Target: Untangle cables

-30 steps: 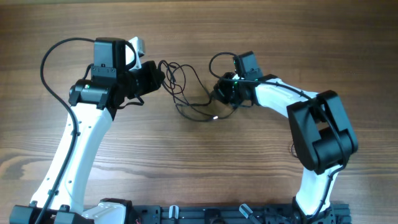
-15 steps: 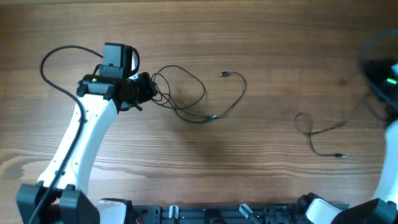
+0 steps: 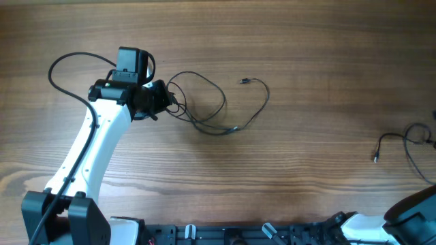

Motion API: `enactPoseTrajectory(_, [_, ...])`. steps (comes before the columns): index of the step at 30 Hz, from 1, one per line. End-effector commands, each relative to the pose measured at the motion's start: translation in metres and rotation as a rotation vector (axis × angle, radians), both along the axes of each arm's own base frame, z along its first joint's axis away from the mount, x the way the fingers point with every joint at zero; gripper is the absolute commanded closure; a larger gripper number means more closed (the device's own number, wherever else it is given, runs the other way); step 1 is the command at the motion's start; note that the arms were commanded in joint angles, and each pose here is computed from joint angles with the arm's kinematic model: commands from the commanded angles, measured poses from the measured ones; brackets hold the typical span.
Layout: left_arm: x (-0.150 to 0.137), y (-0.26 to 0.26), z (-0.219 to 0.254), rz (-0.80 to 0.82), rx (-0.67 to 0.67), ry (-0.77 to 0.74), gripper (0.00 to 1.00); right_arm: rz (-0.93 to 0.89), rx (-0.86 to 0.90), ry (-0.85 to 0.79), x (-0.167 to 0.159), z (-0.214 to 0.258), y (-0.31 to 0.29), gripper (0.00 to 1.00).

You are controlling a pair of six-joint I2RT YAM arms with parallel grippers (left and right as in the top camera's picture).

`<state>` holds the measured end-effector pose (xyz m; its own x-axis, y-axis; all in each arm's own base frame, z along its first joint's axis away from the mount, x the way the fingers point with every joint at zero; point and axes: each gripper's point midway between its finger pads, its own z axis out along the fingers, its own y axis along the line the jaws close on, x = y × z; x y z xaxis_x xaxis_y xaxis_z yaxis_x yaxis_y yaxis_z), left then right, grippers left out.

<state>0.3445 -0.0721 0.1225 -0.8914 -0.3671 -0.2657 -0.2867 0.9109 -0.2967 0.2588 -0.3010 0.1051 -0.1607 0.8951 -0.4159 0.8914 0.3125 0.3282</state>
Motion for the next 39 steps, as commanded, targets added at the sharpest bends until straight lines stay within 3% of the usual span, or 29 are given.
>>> enactPoseTrajectory(1, [-0.002, 0.003, -0.006, 0.013, 0.007, 0.015, 0.96, -0.115, 0.069, 0.064, -0.006, -0.008, 0.019, 0.0])
enactPoseTrajectory(4, [0.0, 0.003, -0.005, 0.013, 0.006, 0.007, 0.96, 0.035, 0.139, 0.063, 0.016, -0.013, 0.057, 0.0])
enactPoseTrajectory(8, [0.01, -0.022, 0.006, -0.044, -0.129, -0.043, 0.96, 0.683, 0.289, -0.161, 0.091, 0.011, 0.188, 0.0])
enactPoseTrajectory(10, [0.014, -0.042, 0.016, -0.097, -0.236, -0.07, 0.96, 1.006, 0.326, -0.218, 0.108, 0.02, 0.272, 0.0])
enactPoseTrajectory(14, [0.014, -0.051, 0.02, -0.12, -0.27, -0.079, 0.96, 1.421, 0.319, -0.17, 0.099, 0.01, 0.392, 0.0])
enactPoseTrajectory(16, [0.014, -0.05, 0.02, -0.12, -0.27, -0.079, 0.96, 1.834, 0.188, -0.206, 0.081, -0.002, 0.469, 0.0])
enactPoseTrajectory(25, [0.016, -0.049, 0.02, -0.012, -0.314, -0.046, 0.96, 2.368, -0.043, -0.437, 0.038, -0.008, 0.594, 0.0])
enactPoseTrajectory(30, [0.016, -0.049, 0.02, 0.042, -0.338, -0.025, 0.96, 2.455, -0.164, -0.493, 0.033, -0.014, 0.622, 0.02])
enactPoseTrajectory(32, [0.015, -0.049, 0.02, 0.046, -0.339, -0.022, 0.96, 2.46, -0.168, -0.495, 0.035, -0.023, 0.628, 0.09])
enactPoseTrajectory(33, [0.015, -0.049, 0.02, 0.046, -0.338, -0.019, 0.96, 2.449, -0.155, -0.489, 0.037, -0.027, 0.63, 0.29])
enactPoseTrajectory(35, [0.013, -0.048, 0.019, 0.048, -0.337, -0.01, 0.96, 2.407, -0.147, -0.456, 0.041, -0.029, 0.628, 0.91])
enactPoseTrajectory(37, [0.013, -0.048, 0.019, 0.048, -0.336, -0.01, 0.92, 2.319, -0.144, -0.411, 0.052, -0.031, 0.625, 0.96])
enactPoseTrajectory(39, [0.012, -0.048, 0.018, 0.048, -0.335, -0.005, 0.73, 2.238, -0.129, -0.387, 0.06, -0.03, 0.625, 0.96])
